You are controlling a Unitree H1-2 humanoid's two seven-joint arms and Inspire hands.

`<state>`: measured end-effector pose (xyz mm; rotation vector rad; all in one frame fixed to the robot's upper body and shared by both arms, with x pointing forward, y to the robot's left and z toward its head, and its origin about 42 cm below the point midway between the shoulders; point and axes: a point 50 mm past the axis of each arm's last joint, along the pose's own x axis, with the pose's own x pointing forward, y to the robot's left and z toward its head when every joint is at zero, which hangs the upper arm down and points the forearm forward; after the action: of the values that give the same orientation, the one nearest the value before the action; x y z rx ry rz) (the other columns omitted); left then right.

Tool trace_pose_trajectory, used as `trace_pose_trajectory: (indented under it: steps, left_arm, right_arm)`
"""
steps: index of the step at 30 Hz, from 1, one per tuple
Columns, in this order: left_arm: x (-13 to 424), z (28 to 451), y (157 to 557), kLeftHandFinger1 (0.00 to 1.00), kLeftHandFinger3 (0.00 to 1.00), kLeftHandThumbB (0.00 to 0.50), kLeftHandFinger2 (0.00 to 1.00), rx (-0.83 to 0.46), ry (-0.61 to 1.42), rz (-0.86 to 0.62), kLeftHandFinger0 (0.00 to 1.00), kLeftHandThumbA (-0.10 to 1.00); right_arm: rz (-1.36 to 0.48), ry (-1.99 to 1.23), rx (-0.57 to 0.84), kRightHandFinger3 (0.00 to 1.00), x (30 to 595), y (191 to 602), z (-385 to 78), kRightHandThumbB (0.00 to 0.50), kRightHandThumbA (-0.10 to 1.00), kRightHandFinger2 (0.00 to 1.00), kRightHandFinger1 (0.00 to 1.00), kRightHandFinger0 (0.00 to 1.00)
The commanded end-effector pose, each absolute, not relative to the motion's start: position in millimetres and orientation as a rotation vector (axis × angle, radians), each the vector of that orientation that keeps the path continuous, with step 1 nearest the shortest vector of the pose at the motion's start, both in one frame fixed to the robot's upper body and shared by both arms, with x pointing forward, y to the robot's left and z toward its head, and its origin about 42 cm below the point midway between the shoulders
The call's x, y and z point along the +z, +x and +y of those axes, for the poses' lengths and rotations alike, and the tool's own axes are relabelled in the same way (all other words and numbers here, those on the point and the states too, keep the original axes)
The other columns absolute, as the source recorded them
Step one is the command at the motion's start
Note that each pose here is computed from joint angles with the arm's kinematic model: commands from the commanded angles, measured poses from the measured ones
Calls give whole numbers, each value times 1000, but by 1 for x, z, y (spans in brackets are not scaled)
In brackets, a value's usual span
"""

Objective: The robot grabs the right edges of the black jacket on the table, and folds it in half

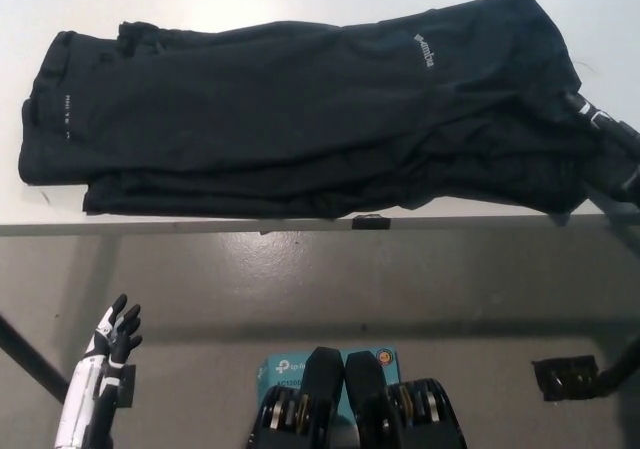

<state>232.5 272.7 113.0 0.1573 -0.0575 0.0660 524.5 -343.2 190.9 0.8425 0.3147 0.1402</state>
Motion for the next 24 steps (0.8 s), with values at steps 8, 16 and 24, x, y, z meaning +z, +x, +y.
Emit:
trace_pose_trajectory:
  steps: [8,16,24]
  left_arm:
    - [124,275,238,1000,1000,34,1000,64,142,-137,1000,953]
    - [126,275,238,1000,1000,22,1000,66,154,-149,1000,960]
    - [127,274,243,1000,1000,14,1000,58,150,-161,1000,953]
  right_arm:
    - [271,814,315,1000,230,546,-309,416,1000,1000,1000,1000]
    - [274,776,351,1000,233,550,-289,500,1000,1000,1000,1000]
    - [246,723,192,330,249,566,-248,402,260,117,66,30]
